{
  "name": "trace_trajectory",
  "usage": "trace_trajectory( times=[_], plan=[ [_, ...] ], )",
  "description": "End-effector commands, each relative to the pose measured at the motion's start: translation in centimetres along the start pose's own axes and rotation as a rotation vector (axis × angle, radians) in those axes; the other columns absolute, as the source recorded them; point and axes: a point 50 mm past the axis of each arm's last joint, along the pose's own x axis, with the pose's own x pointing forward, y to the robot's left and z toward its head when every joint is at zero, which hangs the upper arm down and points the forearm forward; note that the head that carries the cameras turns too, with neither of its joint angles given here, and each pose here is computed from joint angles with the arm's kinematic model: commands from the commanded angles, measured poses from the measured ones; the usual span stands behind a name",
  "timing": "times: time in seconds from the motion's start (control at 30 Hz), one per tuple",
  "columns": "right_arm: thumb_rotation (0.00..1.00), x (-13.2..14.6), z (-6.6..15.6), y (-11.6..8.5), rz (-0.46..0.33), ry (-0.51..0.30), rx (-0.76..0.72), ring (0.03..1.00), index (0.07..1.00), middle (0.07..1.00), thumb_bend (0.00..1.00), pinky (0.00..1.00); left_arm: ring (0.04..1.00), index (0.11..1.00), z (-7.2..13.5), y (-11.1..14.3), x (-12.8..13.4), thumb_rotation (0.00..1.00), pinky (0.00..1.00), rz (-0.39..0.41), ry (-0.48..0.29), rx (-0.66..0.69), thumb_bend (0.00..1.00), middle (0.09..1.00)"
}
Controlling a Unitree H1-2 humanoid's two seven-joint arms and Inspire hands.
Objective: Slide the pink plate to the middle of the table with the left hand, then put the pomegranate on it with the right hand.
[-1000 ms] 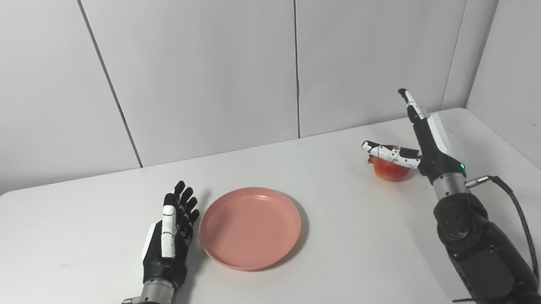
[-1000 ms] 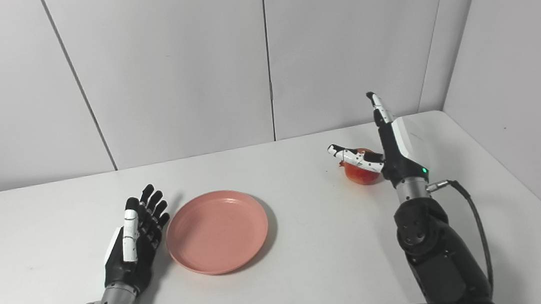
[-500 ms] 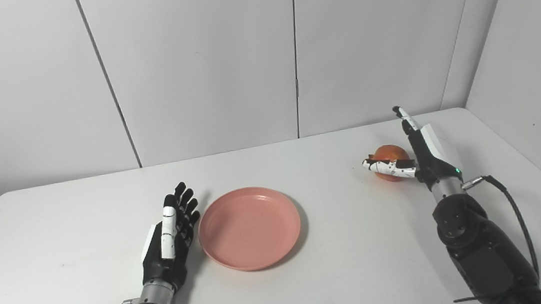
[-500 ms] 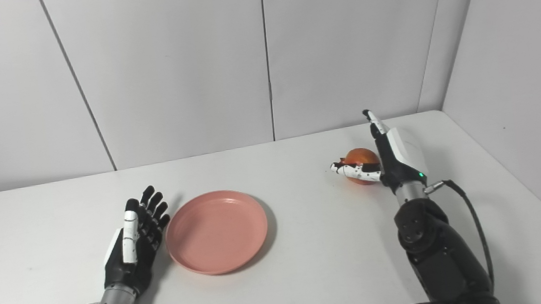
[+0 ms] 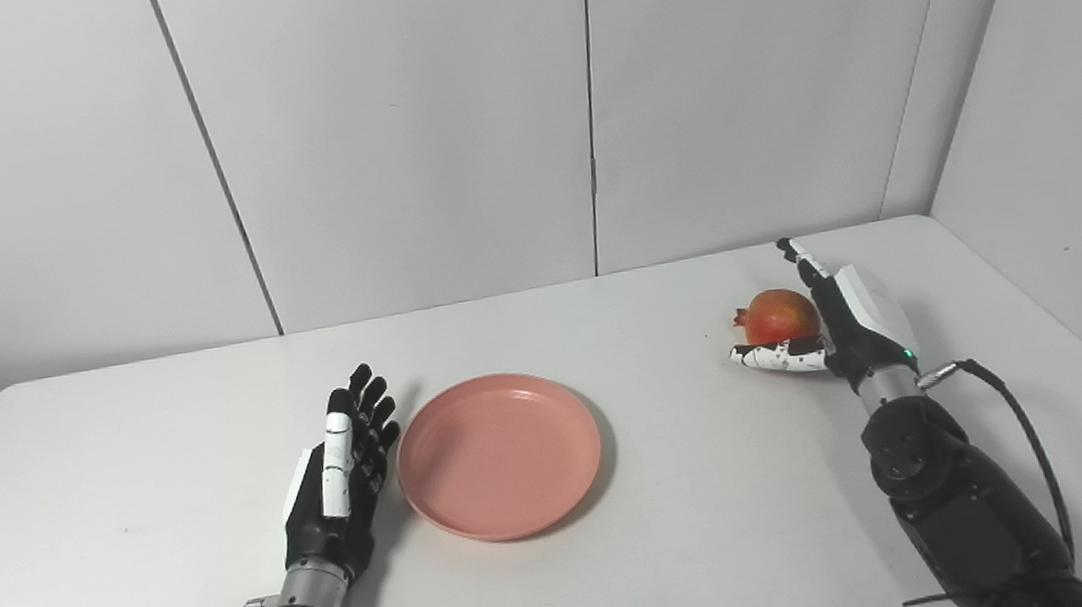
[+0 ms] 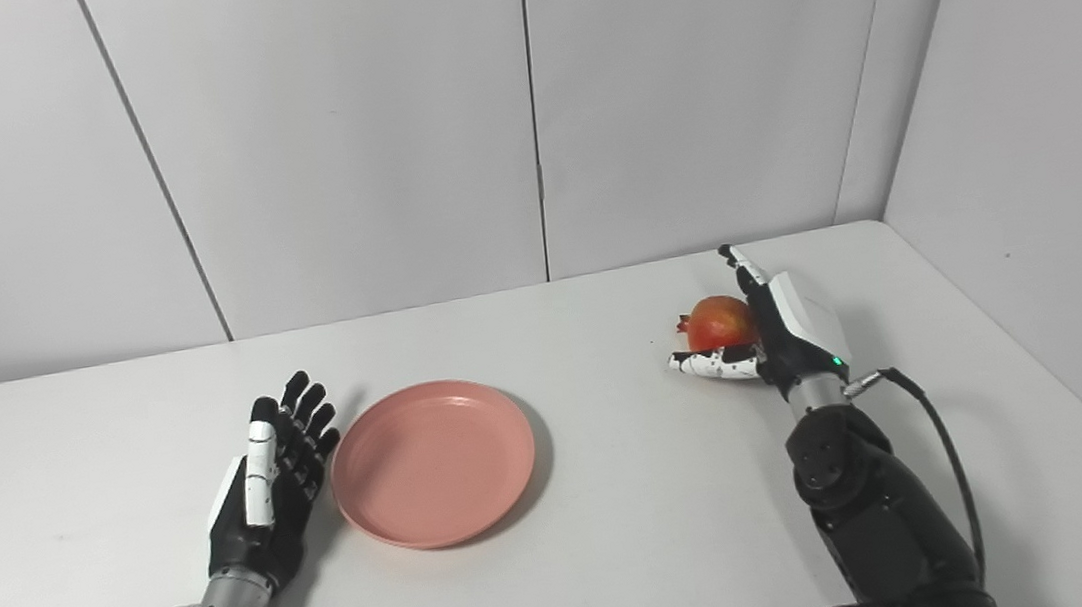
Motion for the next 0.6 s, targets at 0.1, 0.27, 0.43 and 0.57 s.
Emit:
trace_trajectory(
  times=[0.1, 0.27, 0.43, 0.57],
  plan=[
    [0.14, 1.75, 1.79, -2.54, -0.074, -0.074, -0.003, 0.852, 0.875, 0.870, 0.86, 0.78, 1.000, 1.000, 0.20, 0.10, -0.15, 1.00, 1.00, -0.009, -0.002, 0.001, 0.65, 1.000],
    [0.09, 1.67, 1.73, -2.58, -0.075, -0.085, 0.010, 0.822, 0.842, 0.835, 0.80, 0.75, 1.000, 1.000, 0.22, 0.05, -0.15, 1.00, 1.00, -0.011, -0.004, 0.000, 0.66, 1.000],
    [0.03, 1.62, 1.76, -2.64, -0.091, -0.092, 0.021, 0.783, 0.809, 0.802, 0.76, 0.71, 1.000, 1.000, 0.23, 0.01, -0.15, 1.00, 1.00, -0.014, -0.010, -0.004, 0.65, 1.000],
    [0.01, 1.59, 1.72, -2.66, -0.095, -0.083, 0.008, 0.766, 0.794, 0.790, 0.73, 0.69, 1.000, 1.000, 0.25, 0.00, -0.19, 1.00, 1.00, -0.009, -0.005, 0.002, 0.65, 1.000]
  ],
)
